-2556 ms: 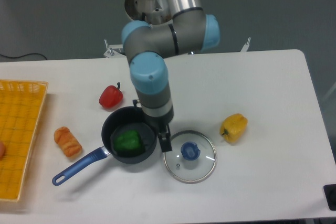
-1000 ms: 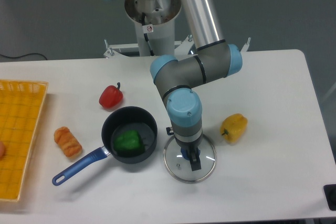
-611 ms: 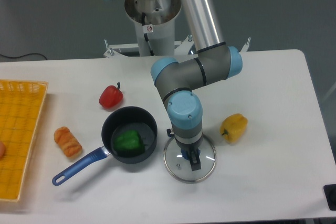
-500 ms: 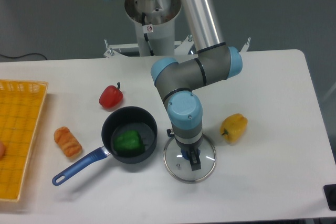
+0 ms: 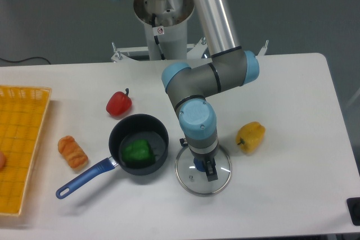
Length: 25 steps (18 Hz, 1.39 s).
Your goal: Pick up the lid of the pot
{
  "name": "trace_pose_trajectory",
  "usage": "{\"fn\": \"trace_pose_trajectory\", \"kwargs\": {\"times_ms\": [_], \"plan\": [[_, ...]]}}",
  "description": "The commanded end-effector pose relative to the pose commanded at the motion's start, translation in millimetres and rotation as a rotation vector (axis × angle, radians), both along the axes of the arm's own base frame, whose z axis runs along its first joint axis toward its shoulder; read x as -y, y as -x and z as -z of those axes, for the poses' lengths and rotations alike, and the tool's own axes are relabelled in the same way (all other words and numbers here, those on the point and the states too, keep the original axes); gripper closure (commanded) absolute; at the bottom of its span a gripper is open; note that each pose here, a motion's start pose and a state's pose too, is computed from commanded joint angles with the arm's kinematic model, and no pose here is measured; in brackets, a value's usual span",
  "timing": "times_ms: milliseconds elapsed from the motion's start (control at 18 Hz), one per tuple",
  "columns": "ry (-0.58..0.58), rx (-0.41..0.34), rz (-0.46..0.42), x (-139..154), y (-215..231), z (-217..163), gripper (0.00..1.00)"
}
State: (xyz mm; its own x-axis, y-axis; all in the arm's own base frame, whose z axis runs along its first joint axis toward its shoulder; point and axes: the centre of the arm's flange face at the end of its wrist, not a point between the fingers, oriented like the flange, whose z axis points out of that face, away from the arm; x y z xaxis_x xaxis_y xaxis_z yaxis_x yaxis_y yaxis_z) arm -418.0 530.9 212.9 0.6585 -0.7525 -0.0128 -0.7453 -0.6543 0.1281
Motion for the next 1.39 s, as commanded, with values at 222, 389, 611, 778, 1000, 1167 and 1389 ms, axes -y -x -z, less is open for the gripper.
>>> {"fn": "trace_pose_trajectory", "kwargs": {"times_ms": [222,389,611,778,1000,1167,1389], "plan": [[-0.005,0.000,-0.014,-1.3,-0.5,0.2,0.10],[-0.004,0.001,-0.015,-2.7,-0.5,2.0,0.10],[-0.005,0.002,-0.023,-3.9,-0.9,3.4,0.11],[-0.008,-0.001,-0.030,-4.5,-0.2,2.1,0.18],[-0.008,-0.001,-0.029,-4.8,0.0,1.5,0.33],[-0.009,-0.002,-0.027,-5.6,-0.6,0.0,0.41],[-0.012,-0.003,-0.023,-6.9,-2.4,-3.4,0.42]]}}
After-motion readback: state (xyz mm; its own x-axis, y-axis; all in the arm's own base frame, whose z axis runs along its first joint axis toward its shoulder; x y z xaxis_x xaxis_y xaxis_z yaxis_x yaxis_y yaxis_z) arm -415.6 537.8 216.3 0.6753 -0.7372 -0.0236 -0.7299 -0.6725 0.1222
